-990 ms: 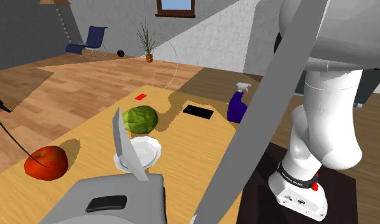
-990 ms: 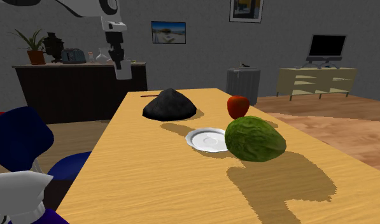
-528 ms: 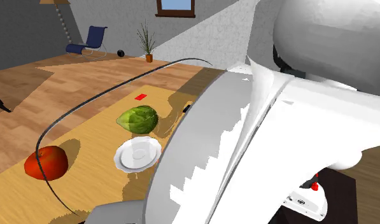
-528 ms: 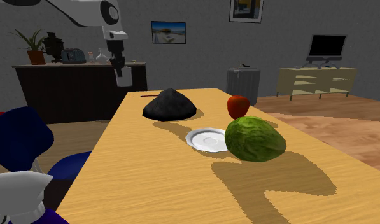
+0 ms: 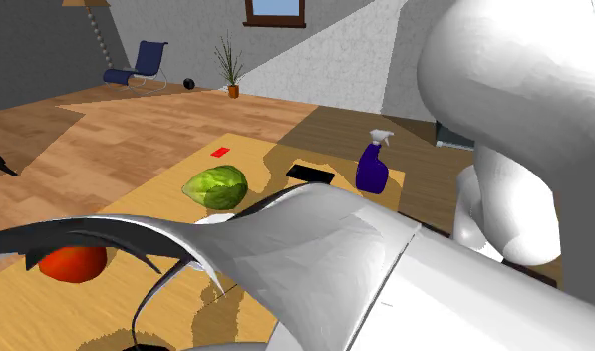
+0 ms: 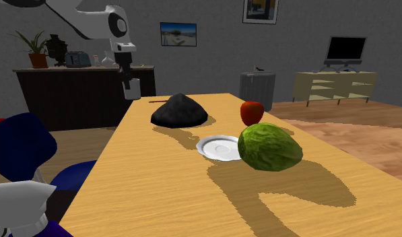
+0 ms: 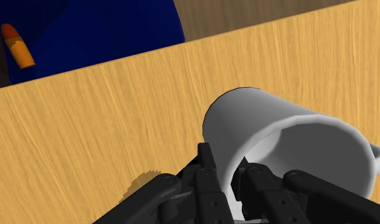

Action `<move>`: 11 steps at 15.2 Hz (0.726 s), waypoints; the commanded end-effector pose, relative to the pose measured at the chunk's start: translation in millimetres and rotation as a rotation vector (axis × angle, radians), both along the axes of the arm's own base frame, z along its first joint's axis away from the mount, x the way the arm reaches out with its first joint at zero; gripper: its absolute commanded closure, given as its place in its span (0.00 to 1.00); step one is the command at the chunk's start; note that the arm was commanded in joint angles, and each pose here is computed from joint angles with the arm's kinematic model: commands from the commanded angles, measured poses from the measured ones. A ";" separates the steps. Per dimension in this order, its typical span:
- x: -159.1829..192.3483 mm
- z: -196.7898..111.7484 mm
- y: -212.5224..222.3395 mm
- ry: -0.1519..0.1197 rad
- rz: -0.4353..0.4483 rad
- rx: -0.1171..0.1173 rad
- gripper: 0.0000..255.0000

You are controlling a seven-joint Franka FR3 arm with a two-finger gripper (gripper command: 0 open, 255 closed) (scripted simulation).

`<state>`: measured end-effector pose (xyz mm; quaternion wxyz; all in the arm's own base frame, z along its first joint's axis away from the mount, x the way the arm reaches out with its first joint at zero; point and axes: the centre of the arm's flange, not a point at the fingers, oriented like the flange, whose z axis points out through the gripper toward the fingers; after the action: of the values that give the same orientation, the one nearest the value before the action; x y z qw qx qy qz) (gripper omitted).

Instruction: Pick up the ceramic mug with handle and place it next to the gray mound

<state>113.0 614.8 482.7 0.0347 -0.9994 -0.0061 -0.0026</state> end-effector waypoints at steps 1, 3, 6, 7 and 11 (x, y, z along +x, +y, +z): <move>-0.3 -11.1 0.5 0.000 0.000 0.001 1.00; -0.3 -21.7 0.5 0.000 0.000 0.001 1.00; -0.3 -37.5 0.5 0.000 0.000 0.001 1.00; -0.3 -42.8 0.5 0.000 0.000 0.001 1.00; -0.3 -63.9 0.5 0.000 0.000 0.001 1.00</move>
<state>113.7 615.1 423.8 0.0347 -0.9994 -0.0061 -0.0025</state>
